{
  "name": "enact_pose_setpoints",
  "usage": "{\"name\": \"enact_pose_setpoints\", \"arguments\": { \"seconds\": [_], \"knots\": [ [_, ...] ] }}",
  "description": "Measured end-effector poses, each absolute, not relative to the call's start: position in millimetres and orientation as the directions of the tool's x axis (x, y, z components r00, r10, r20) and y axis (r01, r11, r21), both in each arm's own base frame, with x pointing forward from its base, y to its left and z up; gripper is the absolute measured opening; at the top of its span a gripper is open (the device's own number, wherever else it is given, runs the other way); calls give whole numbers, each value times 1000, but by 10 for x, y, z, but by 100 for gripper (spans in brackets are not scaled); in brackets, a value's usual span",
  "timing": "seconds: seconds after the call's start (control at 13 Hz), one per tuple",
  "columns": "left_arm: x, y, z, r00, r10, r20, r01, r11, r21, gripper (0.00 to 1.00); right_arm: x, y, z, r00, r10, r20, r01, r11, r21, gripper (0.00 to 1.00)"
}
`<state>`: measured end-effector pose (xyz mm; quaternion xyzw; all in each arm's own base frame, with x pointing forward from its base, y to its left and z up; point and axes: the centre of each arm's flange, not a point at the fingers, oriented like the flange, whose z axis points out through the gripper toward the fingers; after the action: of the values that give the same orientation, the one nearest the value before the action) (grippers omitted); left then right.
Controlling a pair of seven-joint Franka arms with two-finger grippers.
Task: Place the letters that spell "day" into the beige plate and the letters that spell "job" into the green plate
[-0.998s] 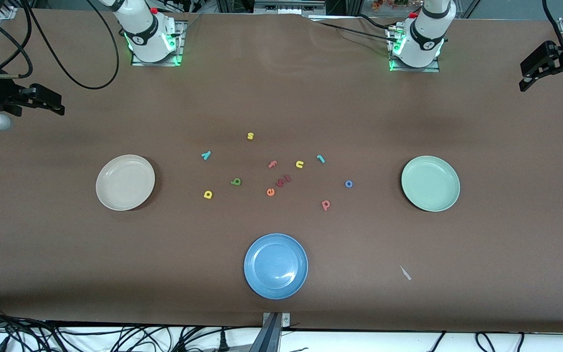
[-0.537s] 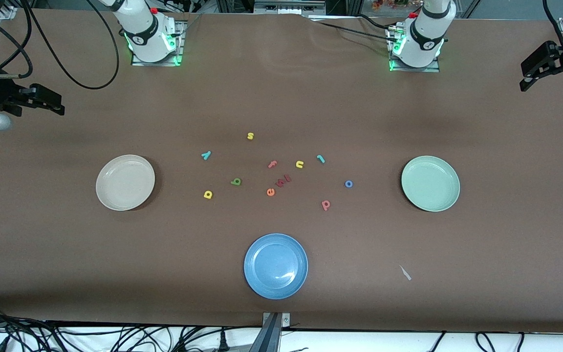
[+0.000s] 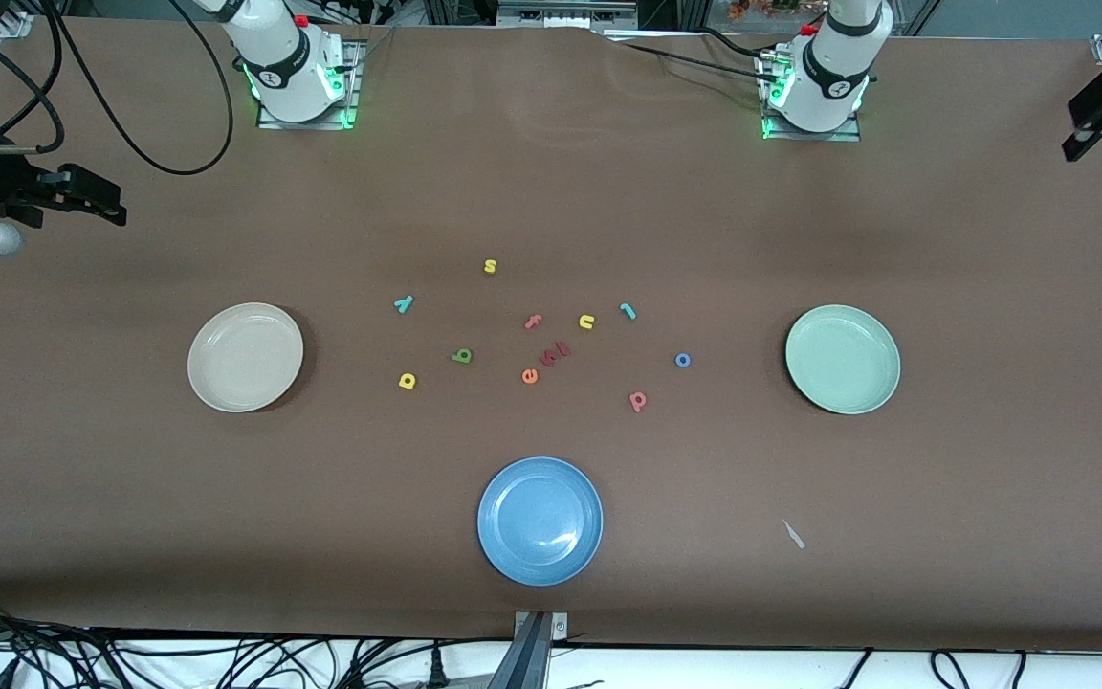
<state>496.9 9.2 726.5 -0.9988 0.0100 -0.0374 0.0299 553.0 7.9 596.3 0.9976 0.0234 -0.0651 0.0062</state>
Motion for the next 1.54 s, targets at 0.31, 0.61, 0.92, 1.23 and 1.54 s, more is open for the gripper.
{"name": "enact_pose_setpoints", "arguments": {
  "seconds": [0.31, 0.61, 0.92, 1.23, 1.54],
  "knots": [
    [4947, 87, 7260, 999, -22, 48, -19, -998, -58, 100, 5530, 79, 5963, 990, 46, -130, 48, -999, 9, 100],
    [4974, 106, 7205, 999, -20, 31, -18, -998, -56, 100, 5530, 79, 5963, 990, 46, -130, 48, -999, 9, 100],
    [5050, 127, 7103, 1000, -19, 10, -18, -998, -52, 100, 5530, 79, 5963, 990, 46, -130, 48, -999, 9, 100],
    [5106, 134, 7027, 1000, -19, -4, -20, -999, -49, 100, 5530, 79, 5963, 990, 46, -130, 48, -999, 9, 100],
    [5138, 97, 6980, 1000, -27, -14, -28, -998, -48, 100, 5531, 78, 5962, 990, 46, -130, 47, -999, 9, 100]
  ]
}}
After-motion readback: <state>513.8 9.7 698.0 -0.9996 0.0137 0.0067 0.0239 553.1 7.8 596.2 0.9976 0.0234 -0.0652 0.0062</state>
